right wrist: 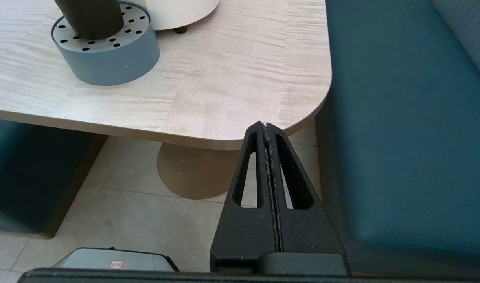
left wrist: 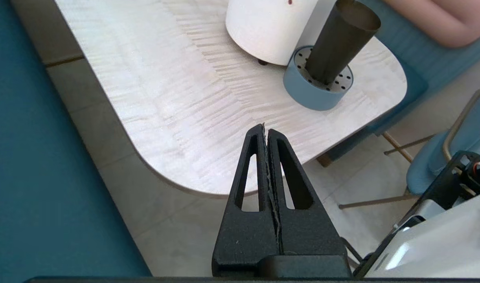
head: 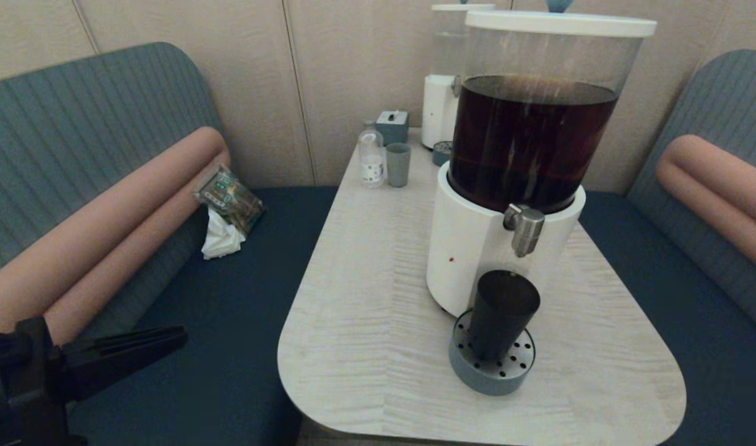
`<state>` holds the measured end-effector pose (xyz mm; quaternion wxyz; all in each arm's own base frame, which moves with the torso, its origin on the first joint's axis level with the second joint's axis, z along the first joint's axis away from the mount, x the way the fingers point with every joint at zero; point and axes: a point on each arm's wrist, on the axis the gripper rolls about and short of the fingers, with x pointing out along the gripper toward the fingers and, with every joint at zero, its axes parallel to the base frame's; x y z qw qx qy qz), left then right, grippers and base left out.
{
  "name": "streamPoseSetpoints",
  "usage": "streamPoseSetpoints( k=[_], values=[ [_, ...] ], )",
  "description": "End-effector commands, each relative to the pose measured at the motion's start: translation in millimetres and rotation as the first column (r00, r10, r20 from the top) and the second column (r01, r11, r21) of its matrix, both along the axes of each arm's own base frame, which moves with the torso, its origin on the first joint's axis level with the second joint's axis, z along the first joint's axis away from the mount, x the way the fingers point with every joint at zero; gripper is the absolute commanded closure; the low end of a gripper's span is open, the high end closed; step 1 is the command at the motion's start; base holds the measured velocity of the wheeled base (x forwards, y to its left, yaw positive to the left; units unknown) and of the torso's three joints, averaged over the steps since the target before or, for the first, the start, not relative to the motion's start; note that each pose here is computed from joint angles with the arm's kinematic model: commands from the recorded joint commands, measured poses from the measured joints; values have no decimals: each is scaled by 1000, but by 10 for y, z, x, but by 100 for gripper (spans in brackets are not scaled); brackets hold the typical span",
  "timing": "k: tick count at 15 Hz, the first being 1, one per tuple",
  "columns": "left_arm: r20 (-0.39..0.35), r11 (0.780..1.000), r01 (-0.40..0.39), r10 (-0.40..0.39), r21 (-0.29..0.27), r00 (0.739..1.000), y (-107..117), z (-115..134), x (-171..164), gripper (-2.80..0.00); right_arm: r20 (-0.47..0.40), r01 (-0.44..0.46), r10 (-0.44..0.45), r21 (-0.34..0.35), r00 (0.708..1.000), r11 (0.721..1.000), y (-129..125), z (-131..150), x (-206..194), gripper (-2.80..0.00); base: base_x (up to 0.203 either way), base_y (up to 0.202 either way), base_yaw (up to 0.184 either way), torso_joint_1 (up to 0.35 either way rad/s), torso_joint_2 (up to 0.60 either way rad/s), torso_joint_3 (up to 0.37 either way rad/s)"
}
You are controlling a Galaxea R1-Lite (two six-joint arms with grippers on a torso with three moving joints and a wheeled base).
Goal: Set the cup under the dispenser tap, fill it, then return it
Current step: Turn off the faucet
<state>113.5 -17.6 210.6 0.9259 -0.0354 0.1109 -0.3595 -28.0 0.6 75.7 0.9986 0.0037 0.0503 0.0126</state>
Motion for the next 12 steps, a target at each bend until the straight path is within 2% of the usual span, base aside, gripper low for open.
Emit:
streamPoseSetpoints(
  k=[1,12],
  values=[
    [-5,1000,10,-10,-1,1000,-11,45,92,0,-2,0,0,0,1000,1000,0,0,1,0,0,0,0,0,0,0],
    [3,1000,9,-9,2,1000,-18,106,323,0,-2,1,-1,-3,1000,1000,0,0,1,0,0,0,0,0,0,0]
  ],
)
